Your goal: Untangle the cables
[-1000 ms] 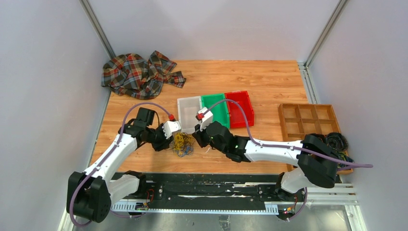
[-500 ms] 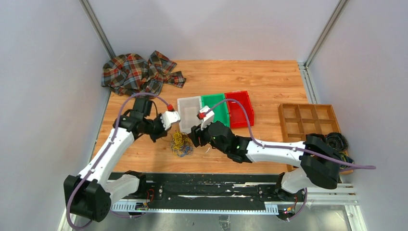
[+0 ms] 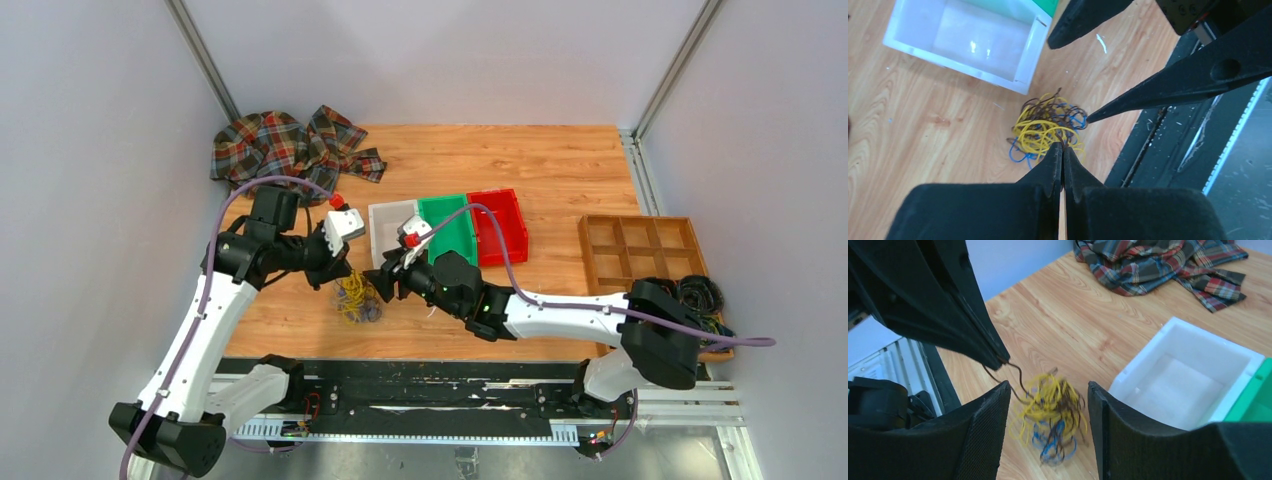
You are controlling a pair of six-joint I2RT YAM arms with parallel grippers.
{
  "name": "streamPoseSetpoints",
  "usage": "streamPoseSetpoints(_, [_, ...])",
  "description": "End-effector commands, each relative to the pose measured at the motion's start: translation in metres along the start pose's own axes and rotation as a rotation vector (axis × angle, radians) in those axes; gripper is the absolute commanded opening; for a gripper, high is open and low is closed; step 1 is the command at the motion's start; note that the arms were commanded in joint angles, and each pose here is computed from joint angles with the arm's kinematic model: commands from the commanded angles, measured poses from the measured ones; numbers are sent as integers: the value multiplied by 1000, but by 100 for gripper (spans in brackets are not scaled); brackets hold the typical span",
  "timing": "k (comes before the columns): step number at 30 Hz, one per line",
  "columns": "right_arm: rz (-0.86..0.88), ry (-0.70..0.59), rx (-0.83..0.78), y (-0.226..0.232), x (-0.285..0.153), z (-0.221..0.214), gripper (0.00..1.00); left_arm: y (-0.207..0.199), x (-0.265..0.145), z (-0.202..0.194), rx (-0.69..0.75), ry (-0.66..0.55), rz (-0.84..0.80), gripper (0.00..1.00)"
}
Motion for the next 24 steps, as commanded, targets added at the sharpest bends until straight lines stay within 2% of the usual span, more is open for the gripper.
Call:
streamPoseSetpoints(1, [70, -82, -1, 22, 10, 25, 58, -18, -8, 15, -37, -33, -54, 1])
streamPoseSetpoints(11, [94, -92, 23, 28, 20, 22, 58, -35, -21, 41, -25, -105, -117, 1])
streamPoseSetpoints(24, [-67, -147, 4, 6, 44, 31, 57, -62, -40, 77, -36, -196, -237, 1])
Point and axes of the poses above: each gripper's point midway between its finger pads, its own x axis out along the fingers, its own y axis along the line the jaws close on, z = x × y, the point moved 1 cm from there along -x, back along the fingers, and after that the axes turned 3 degrees about -x, right-handed, at the moved point
